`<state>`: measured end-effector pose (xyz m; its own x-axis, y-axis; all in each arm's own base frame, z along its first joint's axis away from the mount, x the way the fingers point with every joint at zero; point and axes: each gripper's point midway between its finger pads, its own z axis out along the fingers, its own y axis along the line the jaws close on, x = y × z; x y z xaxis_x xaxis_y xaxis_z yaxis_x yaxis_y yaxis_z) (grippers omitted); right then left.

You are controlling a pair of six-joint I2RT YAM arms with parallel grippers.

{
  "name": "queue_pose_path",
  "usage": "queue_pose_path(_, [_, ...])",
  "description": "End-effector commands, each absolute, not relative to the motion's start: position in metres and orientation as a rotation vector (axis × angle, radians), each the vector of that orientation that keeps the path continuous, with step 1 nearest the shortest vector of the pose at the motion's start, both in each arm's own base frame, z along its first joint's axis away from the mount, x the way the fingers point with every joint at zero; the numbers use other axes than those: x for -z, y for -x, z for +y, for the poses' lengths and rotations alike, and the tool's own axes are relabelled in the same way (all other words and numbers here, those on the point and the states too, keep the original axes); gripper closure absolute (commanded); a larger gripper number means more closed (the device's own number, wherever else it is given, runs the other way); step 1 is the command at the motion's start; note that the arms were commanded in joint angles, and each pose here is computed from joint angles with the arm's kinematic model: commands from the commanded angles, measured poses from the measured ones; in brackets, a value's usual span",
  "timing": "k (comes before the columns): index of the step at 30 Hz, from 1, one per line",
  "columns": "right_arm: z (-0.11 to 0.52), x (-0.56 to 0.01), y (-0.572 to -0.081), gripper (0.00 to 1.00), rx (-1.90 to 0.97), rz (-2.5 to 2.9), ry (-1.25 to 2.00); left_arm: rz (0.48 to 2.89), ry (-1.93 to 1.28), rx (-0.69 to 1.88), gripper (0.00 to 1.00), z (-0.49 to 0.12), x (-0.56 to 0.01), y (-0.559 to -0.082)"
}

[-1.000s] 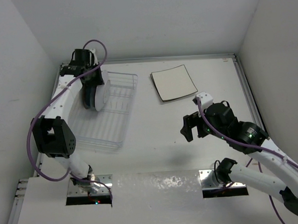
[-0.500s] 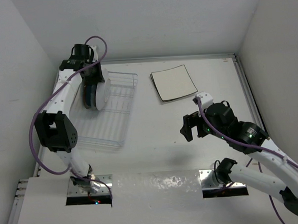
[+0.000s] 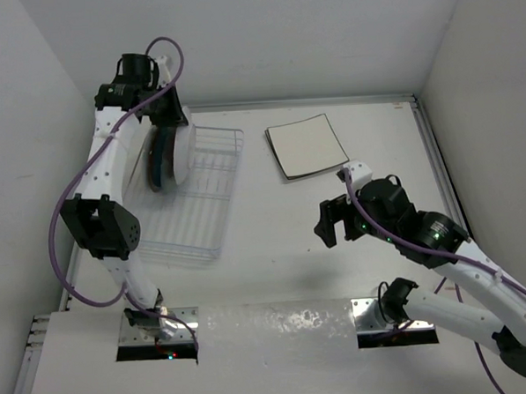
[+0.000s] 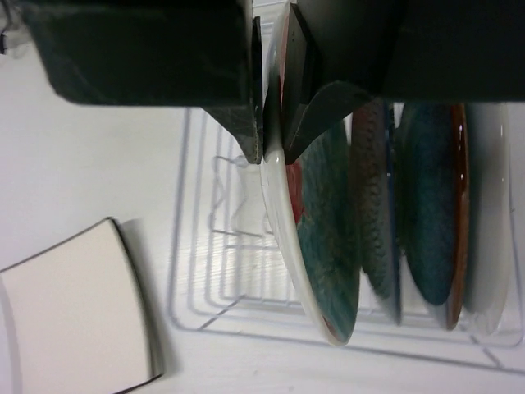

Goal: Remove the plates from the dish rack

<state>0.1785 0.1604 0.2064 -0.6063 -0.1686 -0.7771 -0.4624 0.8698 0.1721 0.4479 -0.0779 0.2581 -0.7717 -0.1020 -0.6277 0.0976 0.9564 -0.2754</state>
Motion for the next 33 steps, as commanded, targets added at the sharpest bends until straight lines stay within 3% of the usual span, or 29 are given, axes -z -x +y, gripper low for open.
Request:
queue_pose_path(1, [0.174,-0.231,-0.184,0.01,-0.536,2.143,0.437,2.116,-0.065,0.514,1.0,-0.095,-0.362,-0.457])
queue_pose_path(7, [0.172,-0.243,-0.187,0.01,-0.529,2.122,0.411,1.989,-0.116,0.626,1.0,-0.111,-0.407,-0.449])
queue_pose_path(12, [0.144,-0.261,-0.206,0.01,-0.396,2.07,0.18,1.791,-0.314,0.804,1.0,-0.164,-0.449,-0.425])
queue_pose_path(16, [0.117,-0.293,-0.22,0.01,-0.295,1.983,-0.027,1.619,-0.436,0.463,1.0,-0.211,-0.478,-0.413])
queue_pose_path(21, [0.105,-0.35,-0.242,0.01,-0.171,1.891,-0.093,1.486,-0.486,0.403,1.0,-0.267,-0.499,-0.385])
queue_pose_path(28, [0.1,-0.459,-0.254,0.01,-0.211,1.778,-0.165,1.392,-0.626,-0.095,1.0,-0.322,-0.449,-0.331])
queue_pose_path(33, [0.096,-0.479,-0.257,0.01,-0.16,1.804,-0.174,1.3,-0.712,-0.239,1.0,-0.344,-0.414,-0.281])
